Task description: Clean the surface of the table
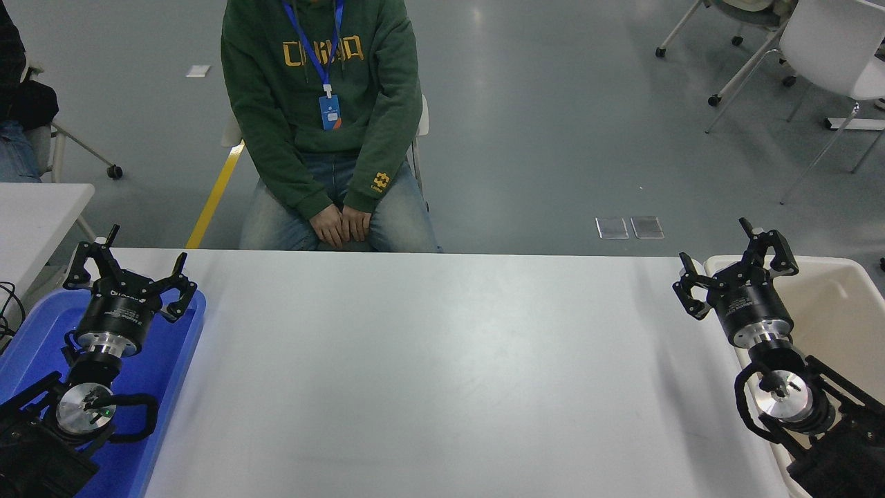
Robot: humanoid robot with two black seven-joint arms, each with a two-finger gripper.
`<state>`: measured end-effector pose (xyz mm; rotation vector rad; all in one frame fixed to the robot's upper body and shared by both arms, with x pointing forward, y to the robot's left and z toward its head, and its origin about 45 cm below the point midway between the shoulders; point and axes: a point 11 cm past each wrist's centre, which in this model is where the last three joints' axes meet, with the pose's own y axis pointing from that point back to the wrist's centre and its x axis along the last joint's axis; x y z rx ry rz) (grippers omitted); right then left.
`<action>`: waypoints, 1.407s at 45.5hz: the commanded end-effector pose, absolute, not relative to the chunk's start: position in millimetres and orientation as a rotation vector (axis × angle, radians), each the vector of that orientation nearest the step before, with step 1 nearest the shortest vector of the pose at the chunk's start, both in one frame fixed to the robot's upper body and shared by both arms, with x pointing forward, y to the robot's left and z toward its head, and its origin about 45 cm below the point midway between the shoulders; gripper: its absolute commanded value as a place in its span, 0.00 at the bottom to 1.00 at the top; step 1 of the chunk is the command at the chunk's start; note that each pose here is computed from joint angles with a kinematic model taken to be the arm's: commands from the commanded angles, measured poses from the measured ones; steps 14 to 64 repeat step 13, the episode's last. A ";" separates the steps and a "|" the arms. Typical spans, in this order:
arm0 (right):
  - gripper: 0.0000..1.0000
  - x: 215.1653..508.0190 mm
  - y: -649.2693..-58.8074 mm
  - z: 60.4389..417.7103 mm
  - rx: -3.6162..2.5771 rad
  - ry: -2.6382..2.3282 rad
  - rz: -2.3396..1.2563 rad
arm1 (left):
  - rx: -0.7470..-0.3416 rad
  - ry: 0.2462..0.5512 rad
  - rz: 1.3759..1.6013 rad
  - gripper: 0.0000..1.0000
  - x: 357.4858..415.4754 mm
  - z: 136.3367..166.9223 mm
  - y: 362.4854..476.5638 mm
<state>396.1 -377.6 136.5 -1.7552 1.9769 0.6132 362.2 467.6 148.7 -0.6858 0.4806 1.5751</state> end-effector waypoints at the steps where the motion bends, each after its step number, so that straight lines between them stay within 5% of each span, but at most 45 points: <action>1: 1.00 403.6 -362.2 135.5 -1.728 1.973 0.620 | -0.689 0.479 1.575 1.00 362.3 149.1 467.7; 64: 1.00 406.1 -355.8 134.6 -1.707 1.961 0.631 | -0.689 0.479 1.575 1.00 362.3 149.1 467.7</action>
